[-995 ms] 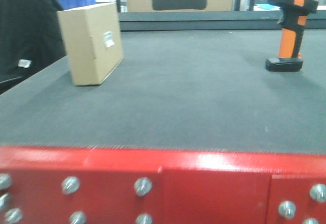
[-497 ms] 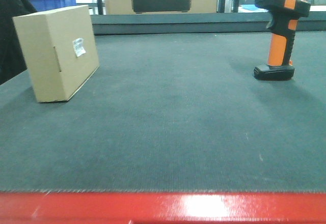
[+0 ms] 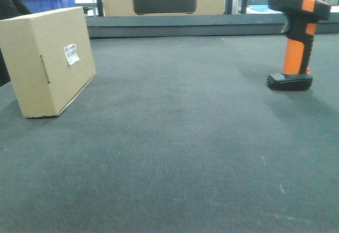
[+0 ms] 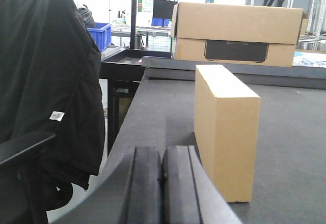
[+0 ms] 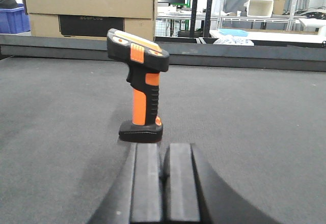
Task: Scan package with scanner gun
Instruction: 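Move the left gripper above the small cardboard box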
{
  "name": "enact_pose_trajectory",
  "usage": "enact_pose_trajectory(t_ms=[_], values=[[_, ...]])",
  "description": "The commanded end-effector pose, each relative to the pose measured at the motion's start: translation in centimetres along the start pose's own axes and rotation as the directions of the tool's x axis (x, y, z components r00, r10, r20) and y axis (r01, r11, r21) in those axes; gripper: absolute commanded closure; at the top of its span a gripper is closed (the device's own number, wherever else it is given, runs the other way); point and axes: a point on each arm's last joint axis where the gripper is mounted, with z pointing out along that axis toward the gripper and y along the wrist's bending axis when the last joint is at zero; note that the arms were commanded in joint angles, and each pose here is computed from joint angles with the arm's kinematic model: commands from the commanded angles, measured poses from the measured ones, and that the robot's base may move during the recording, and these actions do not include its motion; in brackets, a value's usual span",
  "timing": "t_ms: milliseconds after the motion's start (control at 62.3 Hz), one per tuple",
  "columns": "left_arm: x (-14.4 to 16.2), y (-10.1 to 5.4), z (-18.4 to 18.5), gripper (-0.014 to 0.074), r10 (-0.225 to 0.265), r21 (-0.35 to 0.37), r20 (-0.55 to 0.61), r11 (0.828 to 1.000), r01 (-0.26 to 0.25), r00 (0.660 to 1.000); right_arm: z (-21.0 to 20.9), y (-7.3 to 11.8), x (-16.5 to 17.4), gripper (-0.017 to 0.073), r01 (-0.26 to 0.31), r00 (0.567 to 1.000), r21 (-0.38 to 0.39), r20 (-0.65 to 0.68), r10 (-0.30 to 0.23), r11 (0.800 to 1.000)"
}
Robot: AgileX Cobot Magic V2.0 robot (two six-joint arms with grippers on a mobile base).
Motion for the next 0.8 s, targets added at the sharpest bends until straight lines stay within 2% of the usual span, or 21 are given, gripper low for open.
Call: enact_pose_trajectory(t_ms=[0,786], values=[[-0.29,0.00,-0.04,0.0704,0.002,-0.001,0.026,1.000,-0.002,1.000,-0.03,-0.02,-0.22,0.0727,0.005,1.000,0.004,0.025,-0.006,1.000],[-0.43,0.00,-0.05,0.0704,0.002,-0.001,0.041,1.000,-0.002,0.999,-0.03,-0.02,-0.22,0.0727,0.005,1.000,0.004,0.025,-0.006,1.000]])
